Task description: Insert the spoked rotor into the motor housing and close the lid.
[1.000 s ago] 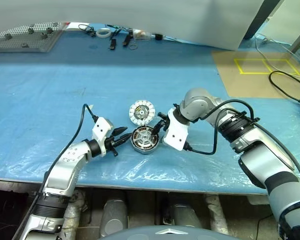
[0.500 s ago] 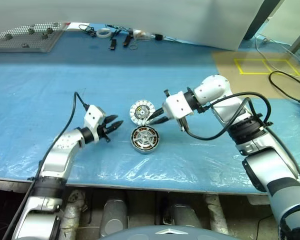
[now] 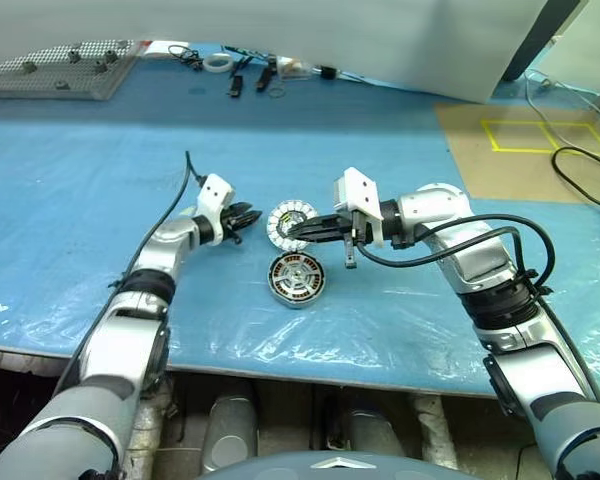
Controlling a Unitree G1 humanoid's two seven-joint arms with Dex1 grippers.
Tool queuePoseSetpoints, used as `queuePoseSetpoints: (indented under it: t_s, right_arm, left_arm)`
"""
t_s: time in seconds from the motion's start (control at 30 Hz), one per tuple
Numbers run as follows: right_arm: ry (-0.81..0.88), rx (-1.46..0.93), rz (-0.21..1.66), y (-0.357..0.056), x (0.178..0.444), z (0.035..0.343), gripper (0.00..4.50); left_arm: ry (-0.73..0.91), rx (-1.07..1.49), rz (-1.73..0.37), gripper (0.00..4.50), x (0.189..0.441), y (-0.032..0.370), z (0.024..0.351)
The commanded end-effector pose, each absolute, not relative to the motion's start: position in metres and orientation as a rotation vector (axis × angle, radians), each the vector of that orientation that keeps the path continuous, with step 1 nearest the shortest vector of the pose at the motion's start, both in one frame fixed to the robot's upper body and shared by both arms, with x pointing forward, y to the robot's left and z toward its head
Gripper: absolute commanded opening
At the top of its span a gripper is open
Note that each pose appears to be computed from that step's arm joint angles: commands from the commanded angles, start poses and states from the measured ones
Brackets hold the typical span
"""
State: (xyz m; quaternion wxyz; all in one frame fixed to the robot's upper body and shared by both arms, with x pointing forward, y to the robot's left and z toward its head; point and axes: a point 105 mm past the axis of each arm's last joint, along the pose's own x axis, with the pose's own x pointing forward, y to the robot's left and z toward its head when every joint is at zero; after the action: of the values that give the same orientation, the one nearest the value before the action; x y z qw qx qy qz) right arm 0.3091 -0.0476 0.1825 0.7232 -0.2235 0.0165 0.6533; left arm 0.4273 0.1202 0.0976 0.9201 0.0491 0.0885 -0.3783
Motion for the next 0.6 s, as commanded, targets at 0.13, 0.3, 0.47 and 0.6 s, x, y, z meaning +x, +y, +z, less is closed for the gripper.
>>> queuePoseSetpoints:
  t_s: [0.13,0.3,0.47,0.6]
  right_arm:
    - [0.031,-0.457,1.405,-0.057,0.298,0.189,0.00]
    - [0.049,-0.477,1.360,-0.063,0.294,0.187,0.00]
    - [0.067,-0.496,1.325,-0.069,0.291,0.185,0.00]
    - [0.079,-0.496,1.307,-0.072,0.291,0.182,0.00]
  left_arm:
    - [0.186,0.050,-0.860,1.02,0.430,0.094,0.106]
    - [0.242,-0.021,-0.920,1.02,0.425,0.080,0.100]
    - [0.239,-0.028,-0.930,0.03,0.426,0.081,0.104]
    - [0.250,-0.022,-0.932,0.03,0.424,0.084,0.102]
